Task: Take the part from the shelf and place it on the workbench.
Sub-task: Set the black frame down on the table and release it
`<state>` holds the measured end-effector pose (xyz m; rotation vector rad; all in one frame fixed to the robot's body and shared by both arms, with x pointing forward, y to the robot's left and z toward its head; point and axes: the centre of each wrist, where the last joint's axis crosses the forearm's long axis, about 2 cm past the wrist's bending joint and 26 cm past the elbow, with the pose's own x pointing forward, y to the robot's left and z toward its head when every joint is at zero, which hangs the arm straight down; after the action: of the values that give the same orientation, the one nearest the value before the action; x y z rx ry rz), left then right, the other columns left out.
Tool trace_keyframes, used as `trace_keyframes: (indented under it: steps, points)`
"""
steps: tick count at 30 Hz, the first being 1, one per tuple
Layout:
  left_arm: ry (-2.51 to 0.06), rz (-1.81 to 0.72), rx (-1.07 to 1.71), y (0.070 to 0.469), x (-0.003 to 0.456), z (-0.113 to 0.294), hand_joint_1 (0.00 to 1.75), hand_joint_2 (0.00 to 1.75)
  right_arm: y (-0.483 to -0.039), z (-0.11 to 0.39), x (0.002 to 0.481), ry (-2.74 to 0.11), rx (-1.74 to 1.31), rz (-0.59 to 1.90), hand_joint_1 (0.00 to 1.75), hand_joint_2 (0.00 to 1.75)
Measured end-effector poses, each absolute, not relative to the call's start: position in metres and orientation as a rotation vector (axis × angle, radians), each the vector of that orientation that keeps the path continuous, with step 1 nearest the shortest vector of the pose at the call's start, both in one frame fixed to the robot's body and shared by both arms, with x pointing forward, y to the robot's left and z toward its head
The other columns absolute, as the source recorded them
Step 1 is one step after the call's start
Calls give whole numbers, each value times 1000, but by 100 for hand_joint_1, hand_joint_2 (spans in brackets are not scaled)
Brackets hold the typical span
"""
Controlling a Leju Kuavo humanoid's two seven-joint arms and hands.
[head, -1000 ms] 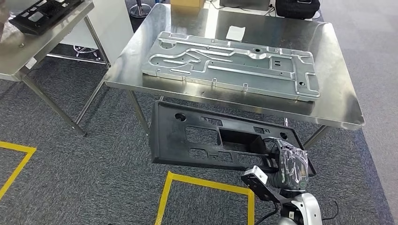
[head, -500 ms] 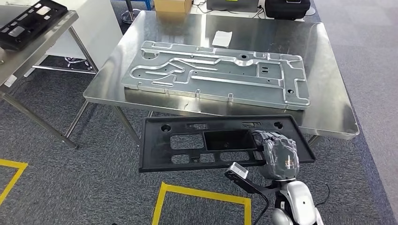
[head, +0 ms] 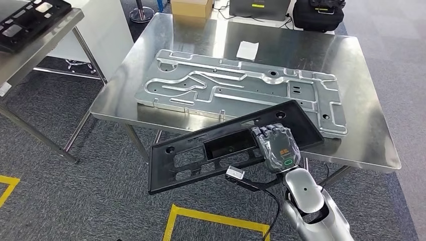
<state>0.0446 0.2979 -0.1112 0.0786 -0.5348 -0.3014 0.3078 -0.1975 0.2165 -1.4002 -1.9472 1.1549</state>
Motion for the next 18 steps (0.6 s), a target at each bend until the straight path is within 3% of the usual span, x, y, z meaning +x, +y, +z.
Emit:
trace_keyframes:
  steps: [18]
  points:
    - [-526, -304, 69, 297, 43, -111, 0, 0, -196, 218, 319, -1935, -1426, 1199, 175, 175]
